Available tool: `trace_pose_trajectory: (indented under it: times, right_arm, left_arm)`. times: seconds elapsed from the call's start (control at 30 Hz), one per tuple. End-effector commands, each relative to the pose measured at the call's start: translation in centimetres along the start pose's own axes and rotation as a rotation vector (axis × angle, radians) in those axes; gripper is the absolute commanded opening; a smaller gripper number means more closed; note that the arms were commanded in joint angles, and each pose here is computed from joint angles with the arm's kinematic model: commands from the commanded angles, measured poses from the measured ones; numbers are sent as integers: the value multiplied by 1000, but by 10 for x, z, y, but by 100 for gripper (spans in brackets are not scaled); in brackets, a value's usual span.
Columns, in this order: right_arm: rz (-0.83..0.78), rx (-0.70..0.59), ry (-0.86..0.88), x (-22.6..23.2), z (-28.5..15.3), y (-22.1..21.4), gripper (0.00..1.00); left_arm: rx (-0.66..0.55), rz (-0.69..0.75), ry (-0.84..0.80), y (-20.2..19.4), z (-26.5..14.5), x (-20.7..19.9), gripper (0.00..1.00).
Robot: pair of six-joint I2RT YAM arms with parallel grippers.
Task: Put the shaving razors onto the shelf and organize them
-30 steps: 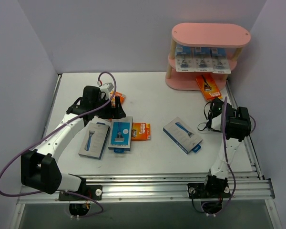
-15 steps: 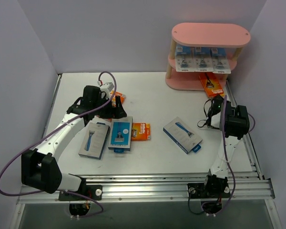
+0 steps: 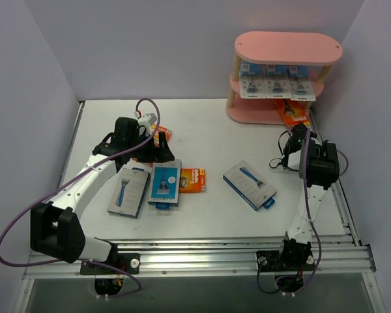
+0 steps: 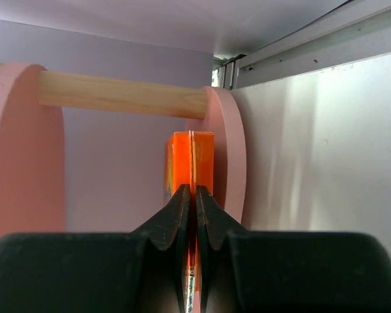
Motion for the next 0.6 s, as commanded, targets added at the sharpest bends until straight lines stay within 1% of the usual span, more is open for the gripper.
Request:
trace_pose_trajectory:
  times: [0.0, 0.2, 0.23, 0.57]
  right_arm:
    - [157, -110, 228, 46, 4, 7, 0]
    - [143, -127, 234, 47, 5, 1, 0]
    - [143, -149, 233, 47, 4, 1, 0]
    - [181, -191, 238, 48, 7, -6, 0]
  left_arm:
    - [-55, 26, -57, 15, -3, -10, 94]
    - [-47, 20, -65, 14, -1, -10, 94]
    - [-46, 18, -68, 14, 0, -10, 94]
    - [-42, 14, -77, 13, 1, -10, 94]
Point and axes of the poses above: each gripper's point midway between its finger pads, its own z axis out along the fingers, its own x axis along the line the jaws close on, y = z × x, the point moved 10 cm from there along -z, back along the fingers, and after that the axes turned 2 degrees about -z, right-handed, at the moved point
